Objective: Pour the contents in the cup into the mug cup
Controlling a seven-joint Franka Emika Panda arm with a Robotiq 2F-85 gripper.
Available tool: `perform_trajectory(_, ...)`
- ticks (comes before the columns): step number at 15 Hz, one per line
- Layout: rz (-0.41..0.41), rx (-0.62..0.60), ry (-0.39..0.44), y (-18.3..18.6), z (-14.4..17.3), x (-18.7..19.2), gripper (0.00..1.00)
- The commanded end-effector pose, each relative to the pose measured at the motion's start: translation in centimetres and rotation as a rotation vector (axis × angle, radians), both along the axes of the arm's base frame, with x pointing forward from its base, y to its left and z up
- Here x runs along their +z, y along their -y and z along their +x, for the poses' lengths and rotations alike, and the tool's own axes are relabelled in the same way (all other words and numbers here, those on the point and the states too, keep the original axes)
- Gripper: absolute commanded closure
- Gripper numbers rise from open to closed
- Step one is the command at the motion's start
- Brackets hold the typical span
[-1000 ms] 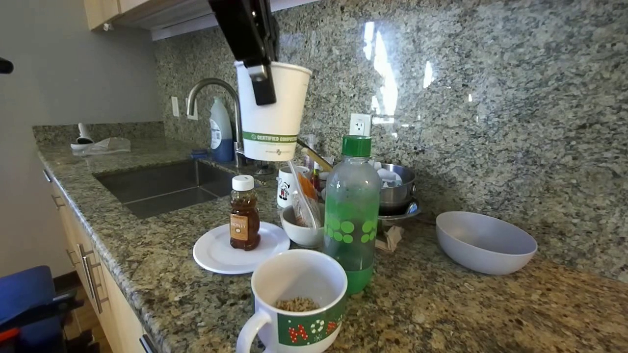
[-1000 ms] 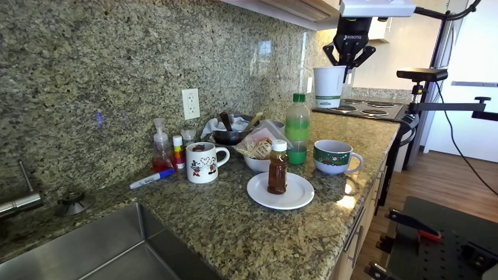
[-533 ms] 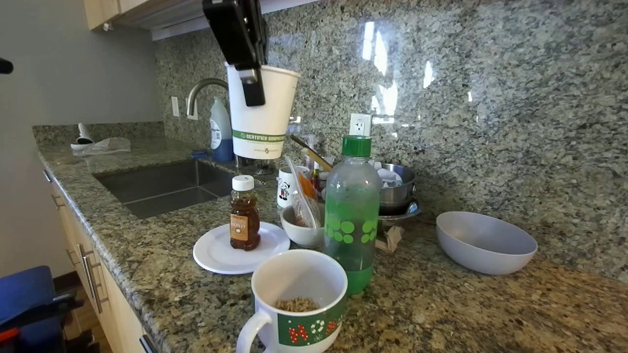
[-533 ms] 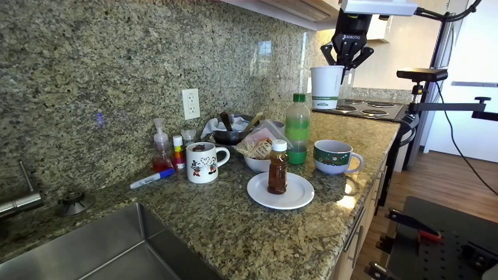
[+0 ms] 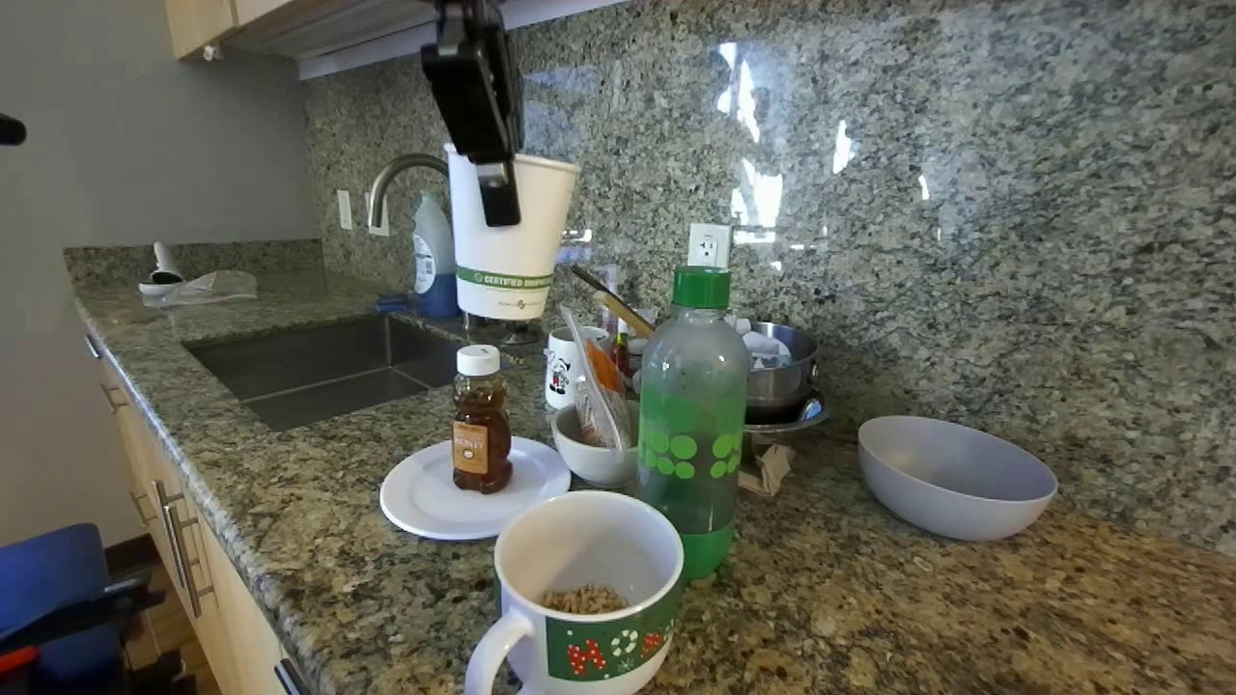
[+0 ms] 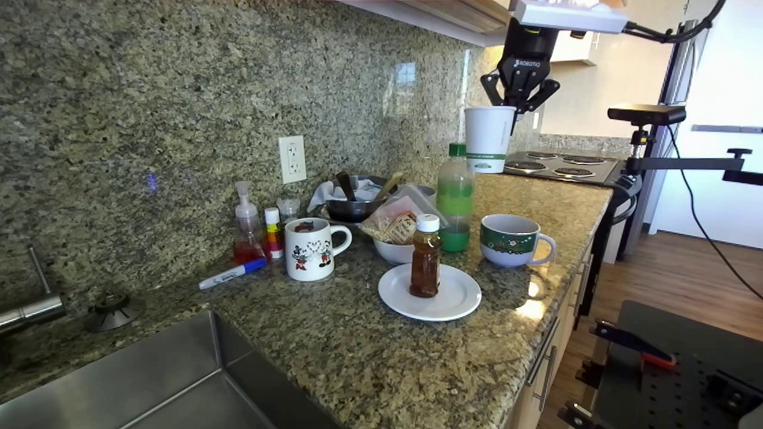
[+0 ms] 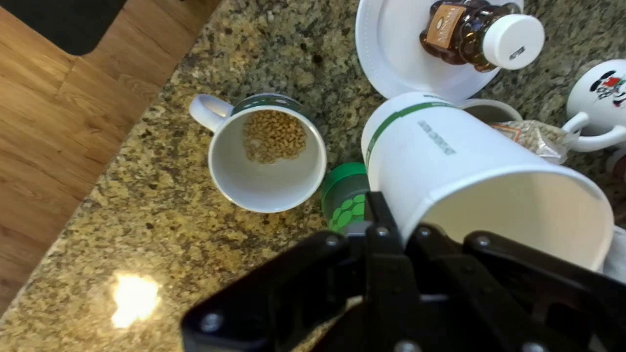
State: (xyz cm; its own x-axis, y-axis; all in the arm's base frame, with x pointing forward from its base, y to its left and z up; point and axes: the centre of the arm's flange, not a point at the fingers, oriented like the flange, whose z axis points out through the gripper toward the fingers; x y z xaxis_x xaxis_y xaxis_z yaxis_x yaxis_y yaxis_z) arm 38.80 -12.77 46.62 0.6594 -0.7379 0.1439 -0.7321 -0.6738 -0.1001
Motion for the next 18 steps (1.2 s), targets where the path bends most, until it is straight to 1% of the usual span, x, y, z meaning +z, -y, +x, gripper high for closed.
perform_trajectory(1,0.051,0.144,0.029,-2.6,4.1,-2.2,0.98)
perform_trajectory(5,0.091,0.337,0.042,-8.0,8.2,-4.0,0.98)
perform_trajectory(10,0.079,0.552,0.04,-15.3,12.1,-6.5,0.98)
perform_trajectory(14,0.075,0.675,0.046,-19.6,13.6,-10.0,0.98)
perform_trajectory(18,0.105,0.734,0.081,-22.3,14.2,-13.9,0.98)
